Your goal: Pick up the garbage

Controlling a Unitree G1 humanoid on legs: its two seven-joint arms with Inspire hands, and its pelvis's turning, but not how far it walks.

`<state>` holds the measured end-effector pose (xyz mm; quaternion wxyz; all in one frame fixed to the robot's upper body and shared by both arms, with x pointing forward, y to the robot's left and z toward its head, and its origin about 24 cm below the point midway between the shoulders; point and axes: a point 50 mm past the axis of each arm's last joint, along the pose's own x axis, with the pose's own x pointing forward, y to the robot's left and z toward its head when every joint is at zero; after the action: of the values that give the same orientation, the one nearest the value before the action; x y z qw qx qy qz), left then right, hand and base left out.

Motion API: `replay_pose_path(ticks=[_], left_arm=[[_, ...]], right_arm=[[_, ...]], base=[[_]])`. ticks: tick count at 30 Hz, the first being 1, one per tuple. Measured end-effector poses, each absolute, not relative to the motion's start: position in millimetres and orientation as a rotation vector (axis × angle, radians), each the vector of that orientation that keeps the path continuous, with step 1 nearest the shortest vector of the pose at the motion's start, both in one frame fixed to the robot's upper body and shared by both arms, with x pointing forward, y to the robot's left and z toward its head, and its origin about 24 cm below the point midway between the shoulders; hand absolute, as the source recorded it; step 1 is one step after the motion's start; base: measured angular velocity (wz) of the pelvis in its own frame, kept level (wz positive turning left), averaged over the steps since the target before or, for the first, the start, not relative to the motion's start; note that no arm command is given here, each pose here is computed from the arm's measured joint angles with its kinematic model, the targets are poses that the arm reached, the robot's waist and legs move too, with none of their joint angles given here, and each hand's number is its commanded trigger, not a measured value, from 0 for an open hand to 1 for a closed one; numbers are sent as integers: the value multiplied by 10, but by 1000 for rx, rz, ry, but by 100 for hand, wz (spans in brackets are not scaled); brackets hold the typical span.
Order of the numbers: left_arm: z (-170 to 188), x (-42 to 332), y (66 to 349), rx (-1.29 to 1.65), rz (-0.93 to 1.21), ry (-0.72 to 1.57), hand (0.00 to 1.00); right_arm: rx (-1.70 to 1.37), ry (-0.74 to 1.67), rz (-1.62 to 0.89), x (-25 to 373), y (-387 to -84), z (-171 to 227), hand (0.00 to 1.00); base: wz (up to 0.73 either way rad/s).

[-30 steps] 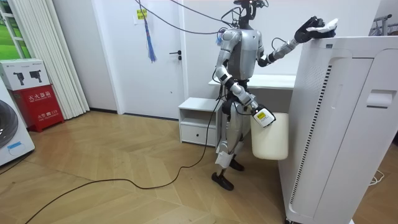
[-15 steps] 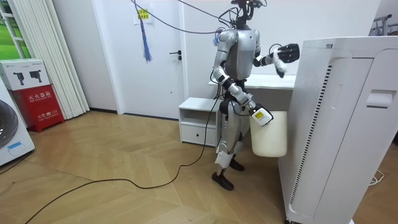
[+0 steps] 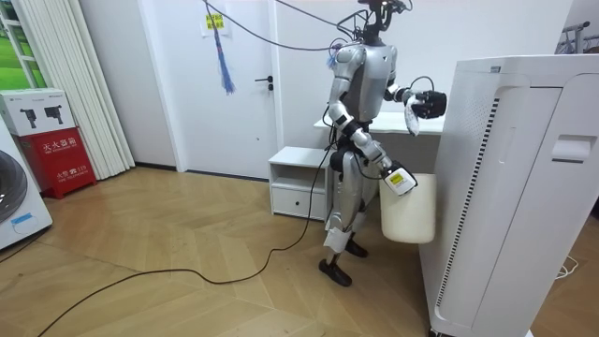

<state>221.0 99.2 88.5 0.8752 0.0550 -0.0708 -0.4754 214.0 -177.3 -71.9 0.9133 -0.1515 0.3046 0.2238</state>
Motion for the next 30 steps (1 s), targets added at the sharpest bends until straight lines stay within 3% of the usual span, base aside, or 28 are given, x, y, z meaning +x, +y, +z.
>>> replay_pose_path(ticks=[12,20,21,22,23,25,30], left_arm=[[283,2188,1254,175,-889,142,100],[138,2135,1309,258,-883,211,100],[134,2132,1310,258,-883,214,85],[133,2131,1309,258,-883,215,39],[120,2129,1307,254,-882,220,13],[80,2126,1315,248,-877,239,0],[-46,2105,1333,231,-863,302,0]], right_arm=[[-293,636,374,2182,-1895,-747,100],[-291,645,369,2171,-1893,-768,100],[-291,645,369,2172,-1894,-767,100],[-290,645,368,2172,-1894,-767,100],[-287,649,364,2167,-1897,-774,100],[-281,657,355,2160,-1909,-789,100],[-241,676,333,2134,-1916,-827,100]], base=[[2],[1],[0],[0],[0],[0],[0]])
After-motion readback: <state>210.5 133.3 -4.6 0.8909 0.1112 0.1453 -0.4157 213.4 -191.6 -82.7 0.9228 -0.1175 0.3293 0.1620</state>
